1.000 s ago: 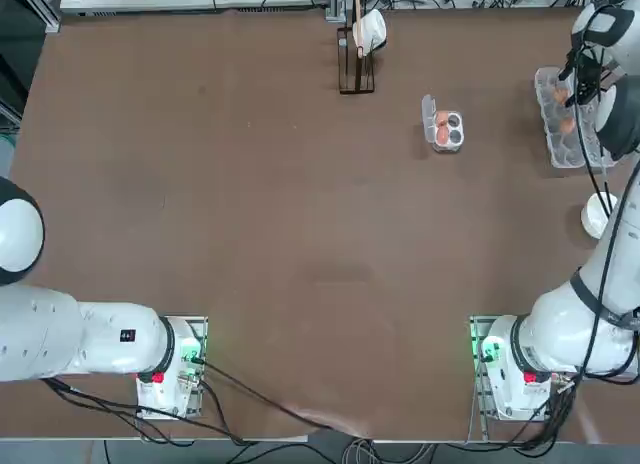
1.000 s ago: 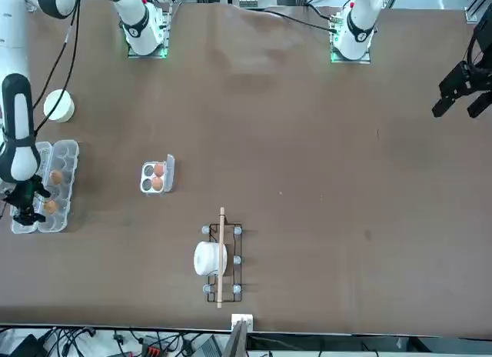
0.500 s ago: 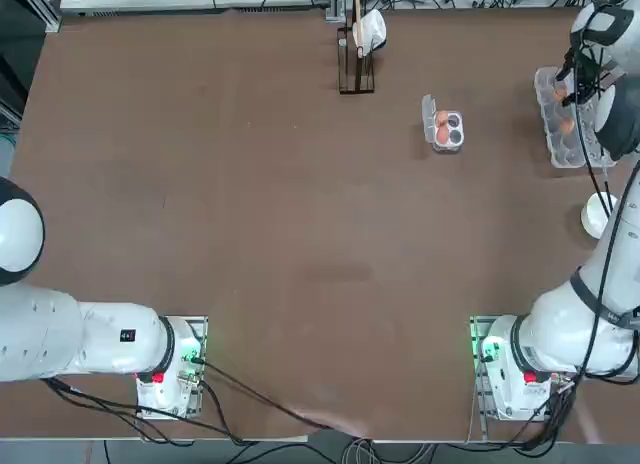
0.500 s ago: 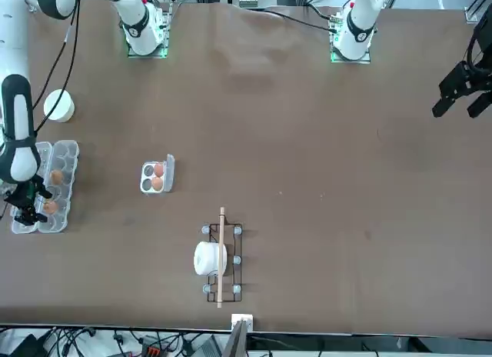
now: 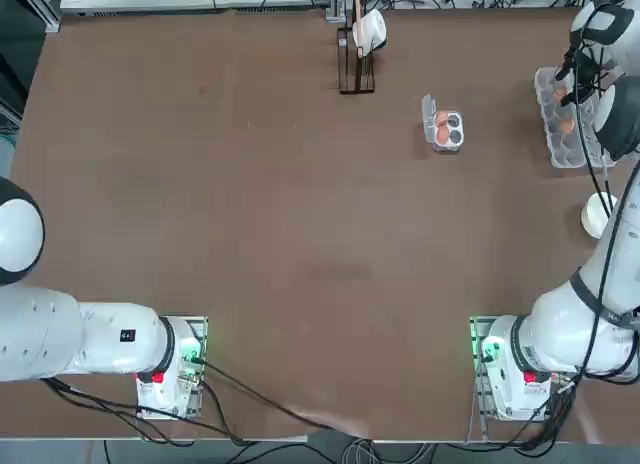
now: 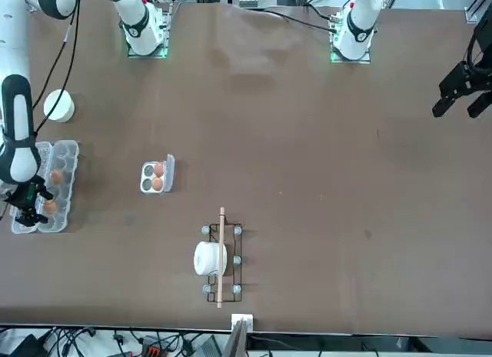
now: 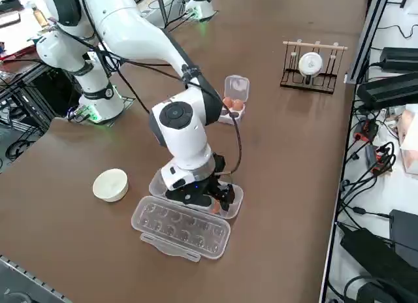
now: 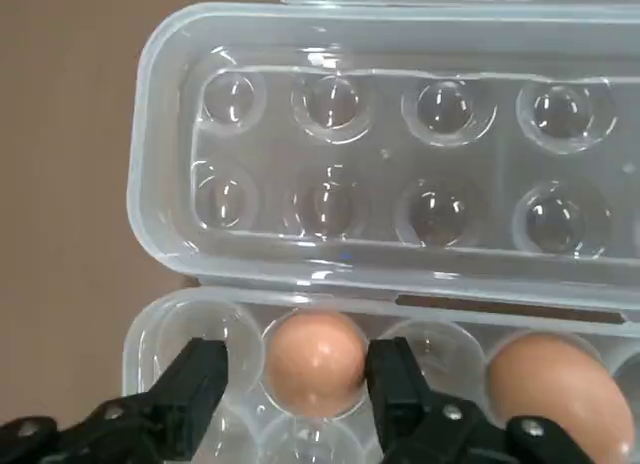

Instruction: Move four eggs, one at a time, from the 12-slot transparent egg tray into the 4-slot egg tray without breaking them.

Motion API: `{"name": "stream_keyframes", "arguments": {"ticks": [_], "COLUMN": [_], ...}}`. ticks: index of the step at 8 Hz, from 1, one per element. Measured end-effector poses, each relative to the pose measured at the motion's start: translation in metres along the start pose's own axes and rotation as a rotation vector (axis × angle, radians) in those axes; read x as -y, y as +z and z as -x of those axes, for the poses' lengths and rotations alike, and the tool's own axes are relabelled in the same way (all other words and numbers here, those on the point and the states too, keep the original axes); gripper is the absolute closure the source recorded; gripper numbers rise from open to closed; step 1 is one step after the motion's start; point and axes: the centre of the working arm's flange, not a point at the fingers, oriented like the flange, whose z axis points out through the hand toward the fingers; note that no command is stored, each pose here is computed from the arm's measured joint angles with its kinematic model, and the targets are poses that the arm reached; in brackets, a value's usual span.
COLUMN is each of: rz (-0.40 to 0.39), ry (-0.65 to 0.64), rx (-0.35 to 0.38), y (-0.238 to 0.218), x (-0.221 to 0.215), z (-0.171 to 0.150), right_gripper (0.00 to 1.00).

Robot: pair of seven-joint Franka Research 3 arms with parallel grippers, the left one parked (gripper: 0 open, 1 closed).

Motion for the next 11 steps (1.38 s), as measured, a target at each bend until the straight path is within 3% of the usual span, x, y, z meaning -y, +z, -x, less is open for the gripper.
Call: {"name": "stream_keyframes", "arguments": {"ticks": [2,5,11], "rz": [0.002,0.015,0.012], "ry": [0.001,0.004,-0.005], "rx": [0.001,0.009,0.023], "y": [0.0,0.0,-0.014], "x": [-0.001,-0.004,0.002], "z": [-0.001,-0.002,0.001], "right_gripper": [0.19,0.43,0.43]}}
